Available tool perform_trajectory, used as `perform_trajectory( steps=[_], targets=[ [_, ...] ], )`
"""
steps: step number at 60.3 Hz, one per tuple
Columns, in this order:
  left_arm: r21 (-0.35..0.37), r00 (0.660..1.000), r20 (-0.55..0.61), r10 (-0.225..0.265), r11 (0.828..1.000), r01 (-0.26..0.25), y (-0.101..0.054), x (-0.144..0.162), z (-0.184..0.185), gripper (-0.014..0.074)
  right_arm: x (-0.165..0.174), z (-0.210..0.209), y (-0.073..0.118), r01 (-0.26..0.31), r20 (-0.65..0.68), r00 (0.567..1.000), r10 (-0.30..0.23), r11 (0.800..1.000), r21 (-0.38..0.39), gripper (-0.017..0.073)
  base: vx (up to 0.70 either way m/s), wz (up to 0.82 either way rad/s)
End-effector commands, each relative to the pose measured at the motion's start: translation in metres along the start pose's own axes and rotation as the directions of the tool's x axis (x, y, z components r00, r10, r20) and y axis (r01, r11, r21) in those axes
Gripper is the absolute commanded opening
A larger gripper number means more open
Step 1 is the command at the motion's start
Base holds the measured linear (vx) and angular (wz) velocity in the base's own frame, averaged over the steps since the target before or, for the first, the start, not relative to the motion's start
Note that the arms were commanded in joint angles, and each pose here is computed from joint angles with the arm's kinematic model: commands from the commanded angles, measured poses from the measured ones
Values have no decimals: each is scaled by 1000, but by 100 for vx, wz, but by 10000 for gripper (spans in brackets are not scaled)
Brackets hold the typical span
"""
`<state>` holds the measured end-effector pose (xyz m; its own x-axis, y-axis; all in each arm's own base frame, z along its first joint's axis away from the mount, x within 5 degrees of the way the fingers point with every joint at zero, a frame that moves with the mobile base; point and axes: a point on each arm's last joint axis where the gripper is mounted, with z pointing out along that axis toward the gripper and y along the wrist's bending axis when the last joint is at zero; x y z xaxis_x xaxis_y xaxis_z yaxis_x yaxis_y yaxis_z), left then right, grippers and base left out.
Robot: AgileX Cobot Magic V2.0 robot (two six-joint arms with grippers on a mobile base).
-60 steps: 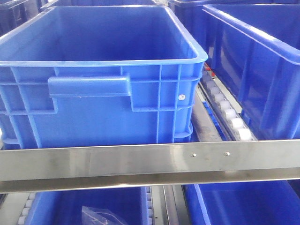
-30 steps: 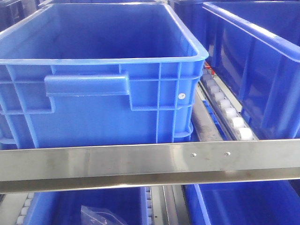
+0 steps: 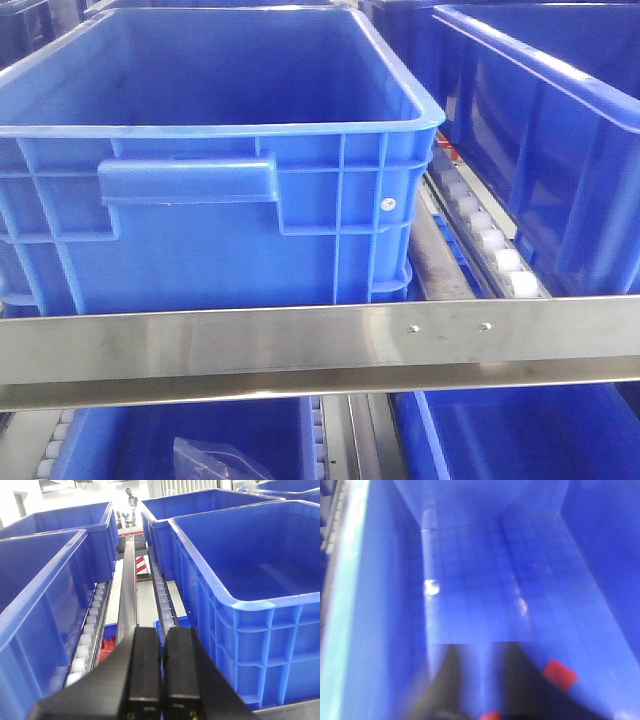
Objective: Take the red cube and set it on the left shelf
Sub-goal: 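Lower the red cube into the blue crate and open the right gripper, then raise the empty right gripper out of the blue crate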
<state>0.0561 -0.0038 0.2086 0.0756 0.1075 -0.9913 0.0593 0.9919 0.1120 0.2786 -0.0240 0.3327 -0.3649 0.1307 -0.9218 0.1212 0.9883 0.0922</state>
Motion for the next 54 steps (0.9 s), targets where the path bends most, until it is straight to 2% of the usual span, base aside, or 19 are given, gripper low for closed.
perform_trajectory(
  steps=[1, 4, 16, 29, 40, 54],
  targets=[
    [-7, 999, 50, -9, 1000, 10, 0, 1, 1, 106, -13, -35, 0, 12, 161, 987, -11, 1000, -9, 69, 0, 0],
    [-7, 999, 50, -9, 1000, 10, 0, 1, 1, 106, -4, -49, 0, 13, 175, 984, -11, 1000, -10, 47, 0, 0],
    [-7, 999, 50, -9, 1000, 10, 0, 1, 1, 106, 34, -103, -4, 15, 277, 961, -9, 1000, -19, 49, 0, 0],
    [-7, 999, 50, -9, 1000, 10, 0, 1, 1, 106, 62, -142, -6, 16, 323, 946, -8, 1000, -24, 49, 0, 0],
    [-7, 999, 50, -9, 1000, 10, 0, 1, 1, 106, 69, -157, -7, 16, 318, 948, -8, 1000, -24, 49, 0, 0],
    [-7, 999, 50, -9, 1000, 10, 0, 1, 1, 106, 70, -157, -7, 16, 304, 953, -8, 1000, -22, 49, 0, 0]
  ],
)
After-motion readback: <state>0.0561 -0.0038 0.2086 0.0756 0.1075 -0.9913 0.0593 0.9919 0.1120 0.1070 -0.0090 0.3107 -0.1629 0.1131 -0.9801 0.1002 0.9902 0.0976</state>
